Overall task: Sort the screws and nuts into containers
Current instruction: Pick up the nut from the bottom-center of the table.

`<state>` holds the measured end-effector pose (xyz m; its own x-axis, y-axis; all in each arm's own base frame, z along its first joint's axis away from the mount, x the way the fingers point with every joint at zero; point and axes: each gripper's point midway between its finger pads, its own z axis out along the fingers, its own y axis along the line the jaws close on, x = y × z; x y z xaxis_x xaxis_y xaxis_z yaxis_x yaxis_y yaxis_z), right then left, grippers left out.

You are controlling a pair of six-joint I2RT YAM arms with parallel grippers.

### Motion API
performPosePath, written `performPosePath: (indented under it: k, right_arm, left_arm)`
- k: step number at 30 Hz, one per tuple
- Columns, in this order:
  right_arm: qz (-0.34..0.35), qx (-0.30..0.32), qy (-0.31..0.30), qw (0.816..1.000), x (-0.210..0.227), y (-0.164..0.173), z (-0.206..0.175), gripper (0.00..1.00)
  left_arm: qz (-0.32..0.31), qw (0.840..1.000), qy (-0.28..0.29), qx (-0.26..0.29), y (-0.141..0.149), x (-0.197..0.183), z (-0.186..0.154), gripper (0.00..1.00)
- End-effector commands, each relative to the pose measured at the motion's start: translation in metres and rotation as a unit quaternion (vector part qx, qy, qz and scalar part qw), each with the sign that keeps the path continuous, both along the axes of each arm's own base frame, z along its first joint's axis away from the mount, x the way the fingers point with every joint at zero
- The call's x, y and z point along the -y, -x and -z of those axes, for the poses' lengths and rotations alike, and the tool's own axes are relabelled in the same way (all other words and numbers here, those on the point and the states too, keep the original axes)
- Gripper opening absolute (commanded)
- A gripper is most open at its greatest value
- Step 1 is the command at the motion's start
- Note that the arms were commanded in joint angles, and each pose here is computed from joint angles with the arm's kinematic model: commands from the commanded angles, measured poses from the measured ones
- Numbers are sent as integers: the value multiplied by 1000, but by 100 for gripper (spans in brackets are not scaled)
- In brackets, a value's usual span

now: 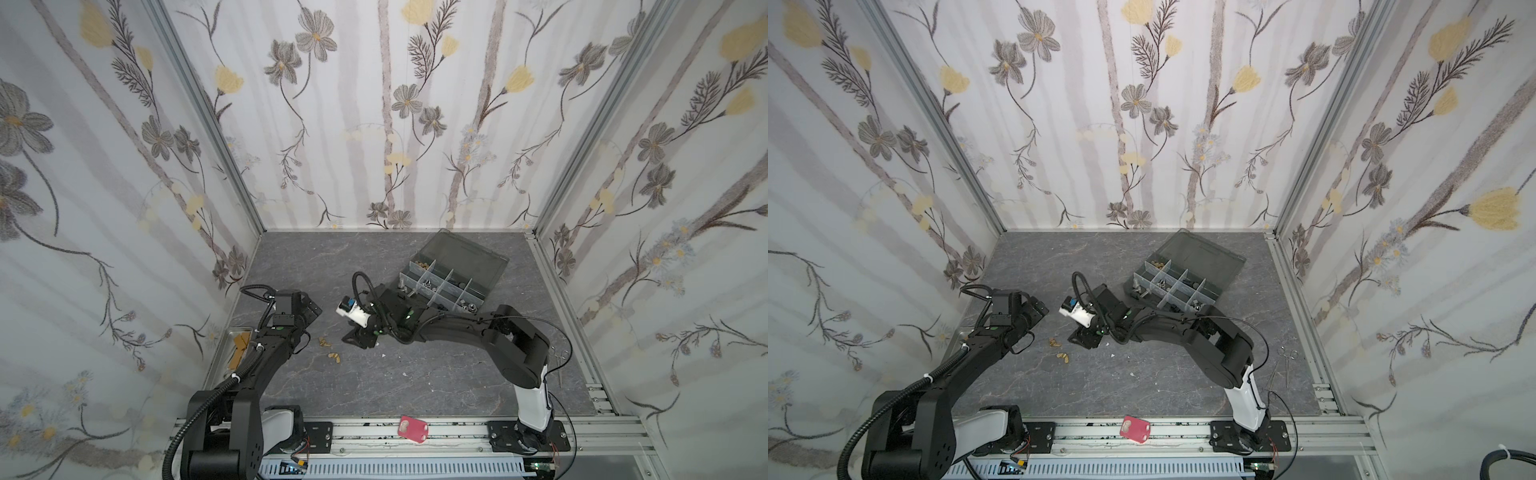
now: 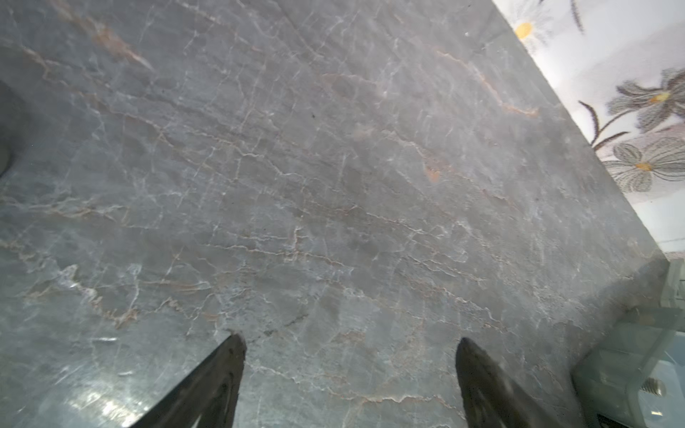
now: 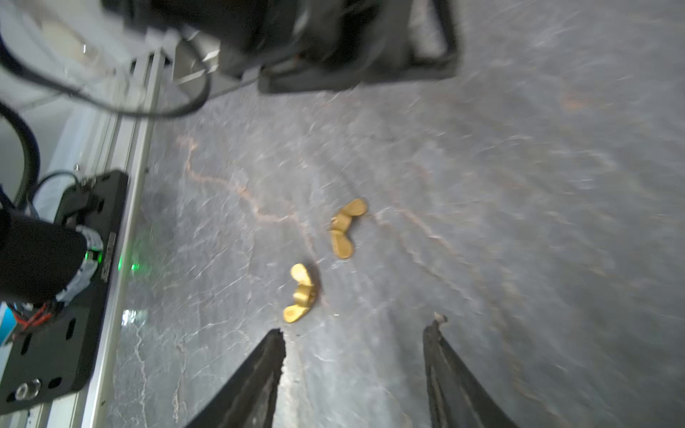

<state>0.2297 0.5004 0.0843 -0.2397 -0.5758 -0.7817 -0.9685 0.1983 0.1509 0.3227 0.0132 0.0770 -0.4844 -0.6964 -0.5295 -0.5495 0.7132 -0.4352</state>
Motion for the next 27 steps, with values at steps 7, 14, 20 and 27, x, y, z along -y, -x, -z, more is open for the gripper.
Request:
performPosePath:
  k: [7, 14, 20, 27]
  right_arm:
    - [-45, 51, 57, 996, -24, 20, 47, 66]
    - [-45, 47, 88, 994, -26, 18, 72, 60]
    - [-54, 41, 102, 992, -30, 22, 82, 36]
    - [-52, 42, 92, 994, -29, 18, 70, 14]
  left_arm:
    - [9, 1000, 18, 9, -2, 4, 6, 89]
    - [22, 999, 19, 16, 0, 8, 8, 90]
    - [29, 999, 17, 20, -2, 9, 5, 91]
    - [31, 999, 14, 26, 2, 9, 4, 93]
